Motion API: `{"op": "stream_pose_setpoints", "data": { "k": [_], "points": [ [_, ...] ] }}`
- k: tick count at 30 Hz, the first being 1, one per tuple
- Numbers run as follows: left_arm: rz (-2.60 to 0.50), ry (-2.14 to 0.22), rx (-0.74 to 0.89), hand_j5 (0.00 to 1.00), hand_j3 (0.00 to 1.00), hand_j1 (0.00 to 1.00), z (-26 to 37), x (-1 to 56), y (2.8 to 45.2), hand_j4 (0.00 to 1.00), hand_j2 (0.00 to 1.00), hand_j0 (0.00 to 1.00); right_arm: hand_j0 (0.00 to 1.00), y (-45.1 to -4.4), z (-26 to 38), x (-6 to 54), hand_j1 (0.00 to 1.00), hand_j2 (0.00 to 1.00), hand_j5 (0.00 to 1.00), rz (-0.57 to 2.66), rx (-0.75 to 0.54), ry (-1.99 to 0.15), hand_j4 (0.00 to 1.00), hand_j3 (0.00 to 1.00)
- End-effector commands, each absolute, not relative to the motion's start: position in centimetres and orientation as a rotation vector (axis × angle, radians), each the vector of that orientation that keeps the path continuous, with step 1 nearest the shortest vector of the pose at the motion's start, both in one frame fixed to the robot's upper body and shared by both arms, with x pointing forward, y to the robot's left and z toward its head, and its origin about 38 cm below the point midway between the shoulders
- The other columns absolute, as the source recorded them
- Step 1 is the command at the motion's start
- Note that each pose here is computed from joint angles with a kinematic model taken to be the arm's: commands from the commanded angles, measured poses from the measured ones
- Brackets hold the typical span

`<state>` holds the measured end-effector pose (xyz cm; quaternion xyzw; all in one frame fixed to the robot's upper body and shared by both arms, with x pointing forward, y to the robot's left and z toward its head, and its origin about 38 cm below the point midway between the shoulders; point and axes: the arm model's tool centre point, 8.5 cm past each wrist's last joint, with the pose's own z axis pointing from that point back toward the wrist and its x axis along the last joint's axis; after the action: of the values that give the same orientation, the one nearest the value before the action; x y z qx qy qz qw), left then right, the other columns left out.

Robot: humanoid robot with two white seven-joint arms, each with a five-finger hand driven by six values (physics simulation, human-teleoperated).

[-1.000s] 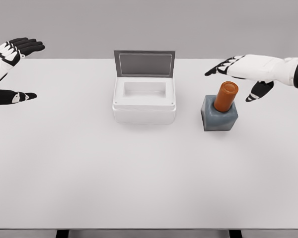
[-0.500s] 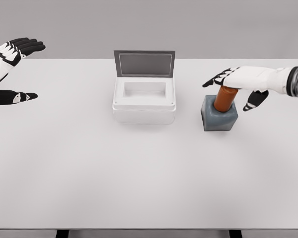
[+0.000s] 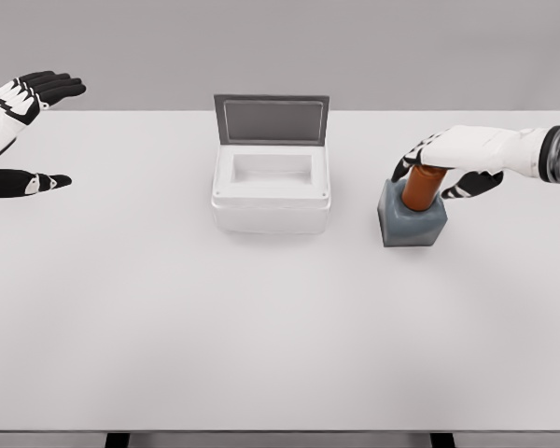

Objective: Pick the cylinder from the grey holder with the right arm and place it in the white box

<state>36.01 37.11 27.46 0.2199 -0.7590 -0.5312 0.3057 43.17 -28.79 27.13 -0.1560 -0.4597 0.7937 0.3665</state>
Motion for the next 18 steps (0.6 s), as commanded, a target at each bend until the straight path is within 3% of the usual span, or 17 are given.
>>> {"op": "stream_pose_setpoints", "data": {
  "k": [1,3,6,8,18],
  "points": [
    [-1.399,-2.013,0.578,1.00,1.00,1.00,27.5,36.0,37.1,1.00,1.00,1.00,0.63,-28.6,27.2,43.1,0.63,0.63,0.63,2.046,-0.394,-1.188,0.63,0.63],
    [-1.399,-2.013,0.578,1.00,1.00,1.00,27.5,36.0,37.1,1.00,1.00,1.00,0.63,-28.5,27.1,43.1,0.63,0.63,0.63,2.047,-0.392,-1.191,0.63,0.63],
    [-1.399,-2.013,0.578,1.00,1.00,1.00,27.5,36.0,37.1,1.00,1.00,1.00,0.39,-28.5,27.1,43.0,0.39,0.39,0.39,2.061,-0.384,-1.197,0.39,0.39],
    [-1.399,-2.013,0.578,1.00,1.00,1.00,27.5,36.0,37.1,1.00,1.00,1.00,0.32,-28.6,27.2,43.0,0.32,0.32,0.32,2.062,-0.387,-1.199,0.32,0.32],
    [-1.399,-2.013,0.578,1.00,1.00,1.00,27.5,36.0,37.1,1.00,1.00,1.00,0.29,-28.9,29.4,43.5,0.29,0.29,0.29,2.061,-0.430,-1.261,0.29,0.29]
  ]
}}
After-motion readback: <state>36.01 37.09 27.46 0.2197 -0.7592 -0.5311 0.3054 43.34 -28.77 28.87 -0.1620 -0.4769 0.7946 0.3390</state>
